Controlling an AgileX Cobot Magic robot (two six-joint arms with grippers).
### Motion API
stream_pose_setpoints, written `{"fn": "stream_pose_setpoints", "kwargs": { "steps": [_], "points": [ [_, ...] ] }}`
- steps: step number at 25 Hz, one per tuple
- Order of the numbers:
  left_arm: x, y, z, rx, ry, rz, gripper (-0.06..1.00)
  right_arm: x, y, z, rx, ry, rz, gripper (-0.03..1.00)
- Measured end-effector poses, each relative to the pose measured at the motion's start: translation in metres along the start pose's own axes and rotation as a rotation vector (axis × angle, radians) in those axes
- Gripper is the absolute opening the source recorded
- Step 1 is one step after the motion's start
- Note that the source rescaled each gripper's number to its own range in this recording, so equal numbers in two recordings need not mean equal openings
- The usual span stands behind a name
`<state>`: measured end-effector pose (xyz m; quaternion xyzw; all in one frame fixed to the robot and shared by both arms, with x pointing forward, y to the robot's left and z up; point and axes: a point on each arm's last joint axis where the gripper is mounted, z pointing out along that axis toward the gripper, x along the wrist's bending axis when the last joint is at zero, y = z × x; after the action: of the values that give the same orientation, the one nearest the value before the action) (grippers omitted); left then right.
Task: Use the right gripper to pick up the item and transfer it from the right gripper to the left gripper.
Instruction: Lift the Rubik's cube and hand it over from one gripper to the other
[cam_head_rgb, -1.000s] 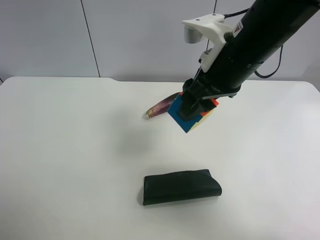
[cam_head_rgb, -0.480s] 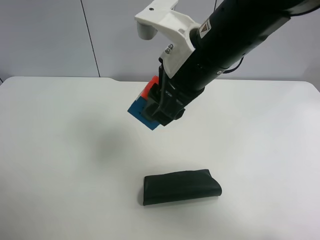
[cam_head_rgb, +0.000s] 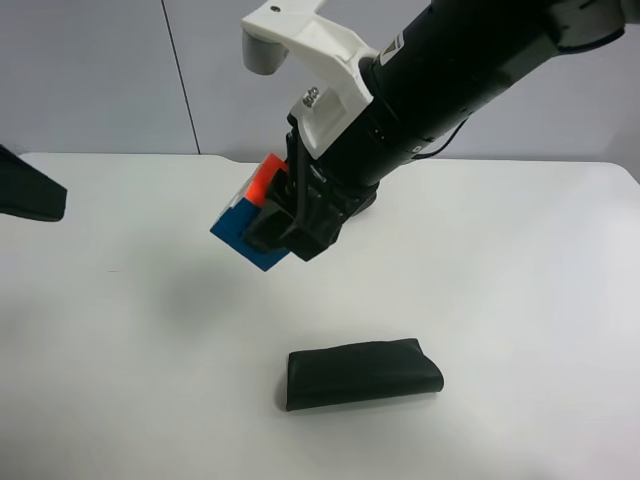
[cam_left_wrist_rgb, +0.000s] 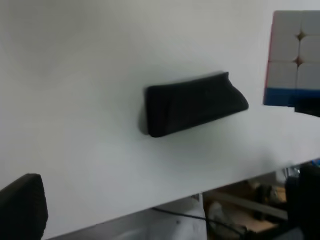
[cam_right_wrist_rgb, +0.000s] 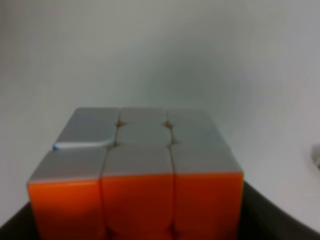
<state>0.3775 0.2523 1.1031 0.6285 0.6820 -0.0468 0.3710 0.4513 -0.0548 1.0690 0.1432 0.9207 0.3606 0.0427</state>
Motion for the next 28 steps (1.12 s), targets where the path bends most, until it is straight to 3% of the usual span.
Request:
{"fn": "stream_pose_setpoints", "kwargs": {
  "steps": [9,18,23,28],
  "points": [
    [0.003,0.023,0.039,0.163,-0.051,-0.045,1.00,0.002,0.005,0.004,-0.064,0.040,-0.018,0.00],
    [0.001,0.035,0.061,0.204,-0.177,-0.080,1.00,0.008,0.007,0.017,-0.065,0.066,-0.055,0.00],
    [0.004,0.040,0.072,0.229,-0.198,-0.106,1.00,0.025,0.012,0.027,-0.067,0.069,-0.135,0.00],
    [0.006,0.040,0.074,0.238,-0.199,-0.103,1.00,0.024,0.015,0.028,-0.092,0.033,-0.146,0.00]
  ]
}}
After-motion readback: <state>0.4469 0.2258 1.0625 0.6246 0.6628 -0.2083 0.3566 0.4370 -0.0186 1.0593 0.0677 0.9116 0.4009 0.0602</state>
